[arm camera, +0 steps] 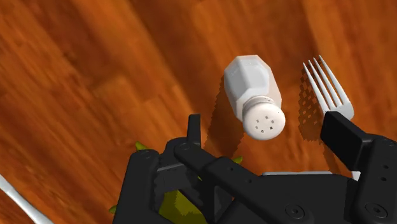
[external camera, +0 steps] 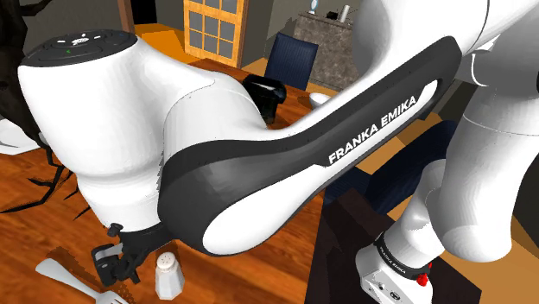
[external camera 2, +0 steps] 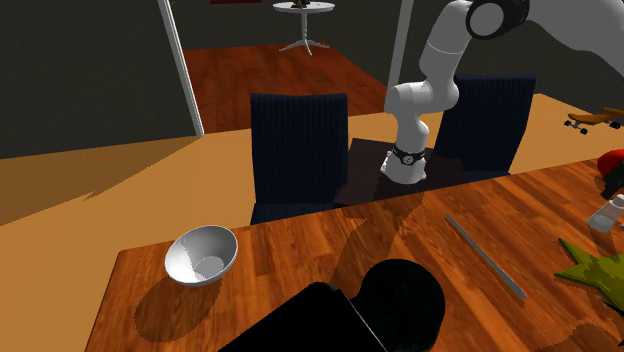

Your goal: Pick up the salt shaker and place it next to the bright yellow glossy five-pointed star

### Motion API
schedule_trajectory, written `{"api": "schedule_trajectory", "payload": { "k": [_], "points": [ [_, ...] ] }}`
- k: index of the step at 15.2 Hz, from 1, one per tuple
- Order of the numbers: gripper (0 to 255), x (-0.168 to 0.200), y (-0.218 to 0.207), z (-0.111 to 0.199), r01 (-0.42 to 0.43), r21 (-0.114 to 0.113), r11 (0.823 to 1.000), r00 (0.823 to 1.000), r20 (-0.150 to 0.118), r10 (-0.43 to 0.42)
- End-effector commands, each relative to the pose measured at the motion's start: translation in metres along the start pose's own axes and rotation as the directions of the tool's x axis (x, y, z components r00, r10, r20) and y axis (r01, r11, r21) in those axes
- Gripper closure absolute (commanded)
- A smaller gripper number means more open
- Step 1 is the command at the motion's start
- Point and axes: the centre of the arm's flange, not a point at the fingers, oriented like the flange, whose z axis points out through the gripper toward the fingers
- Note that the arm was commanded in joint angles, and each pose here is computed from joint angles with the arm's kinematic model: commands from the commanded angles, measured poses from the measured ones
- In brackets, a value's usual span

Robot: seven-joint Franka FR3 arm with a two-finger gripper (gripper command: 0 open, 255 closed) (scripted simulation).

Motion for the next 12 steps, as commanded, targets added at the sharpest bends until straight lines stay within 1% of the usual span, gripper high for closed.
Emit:
{"api": "schedule_trajectory", "payload": {
  "k": [1, 4, 12],
  "points": [
    [0, 0.0, 0.0, -0.013, 0.0, 0.0, 1.0, 1.0, 0.0, 0.0],
    [0, 0.0, 0.0, -0.05, 0.0, 0.0, 1.0, 1.0, 0.0, 0.0],
    [0, 0.0, 0.0, -0.05, 0.0, 0.0, 1.0, 1.0, 0.0, 0.0]
  ]
}}
